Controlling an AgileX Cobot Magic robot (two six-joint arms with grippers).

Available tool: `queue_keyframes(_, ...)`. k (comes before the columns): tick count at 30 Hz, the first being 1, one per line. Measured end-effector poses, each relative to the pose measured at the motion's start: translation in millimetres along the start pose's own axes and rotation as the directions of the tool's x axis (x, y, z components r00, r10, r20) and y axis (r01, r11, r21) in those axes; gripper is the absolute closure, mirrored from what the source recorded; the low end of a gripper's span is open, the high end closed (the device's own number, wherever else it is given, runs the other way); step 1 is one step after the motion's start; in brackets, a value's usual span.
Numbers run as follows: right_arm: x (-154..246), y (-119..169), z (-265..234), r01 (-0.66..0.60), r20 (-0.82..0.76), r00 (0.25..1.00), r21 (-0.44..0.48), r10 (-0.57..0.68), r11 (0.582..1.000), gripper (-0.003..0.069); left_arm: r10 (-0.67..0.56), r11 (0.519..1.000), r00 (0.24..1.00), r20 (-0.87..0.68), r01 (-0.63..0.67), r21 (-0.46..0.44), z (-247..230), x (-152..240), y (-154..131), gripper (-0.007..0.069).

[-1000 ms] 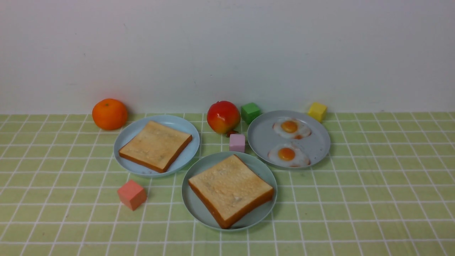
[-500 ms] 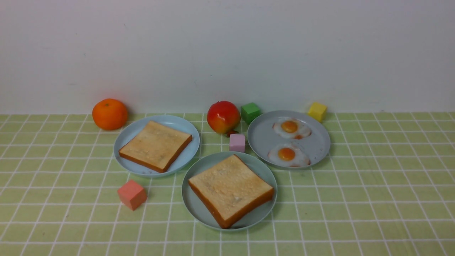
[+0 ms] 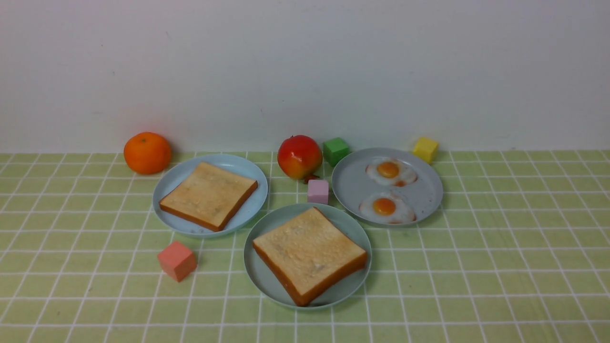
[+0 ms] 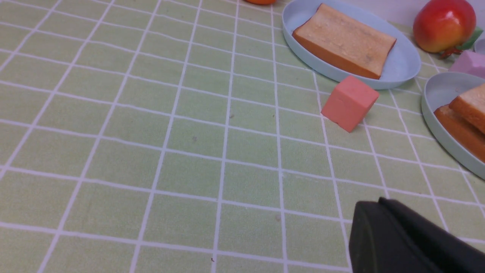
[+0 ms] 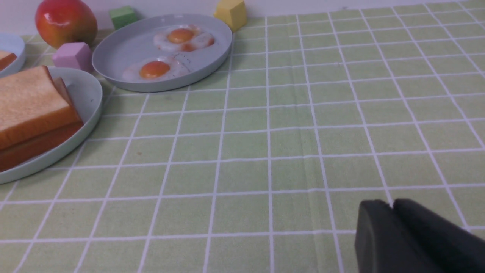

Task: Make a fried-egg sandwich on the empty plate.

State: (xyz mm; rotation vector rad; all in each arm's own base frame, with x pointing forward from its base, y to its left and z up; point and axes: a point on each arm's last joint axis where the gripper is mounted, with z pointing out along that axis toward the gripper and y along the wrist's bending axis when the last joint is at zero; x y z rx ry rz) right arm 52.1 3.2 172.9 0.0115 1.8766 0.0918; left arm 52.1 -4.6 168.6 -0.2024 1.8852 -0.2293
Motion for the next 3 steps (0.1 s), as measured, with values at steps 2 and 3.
queue_keyframes(2,0.0,0.0,0.0,0.000,0.000,1.000,0.000,0.000,1.000,0.0576,0.000,1.000,1.000,0.000,0.000,0.000,0.0,0.0,0.0,0.0628)
queue_keyframes(3,0.0,0.0,0.0,0.000,0.000,1.000,0.000,0.000,1.000,0.0575,0.000,1.000,1.000,0.000,0.000,0.000,0.0,0.0,0.0,0.0628)
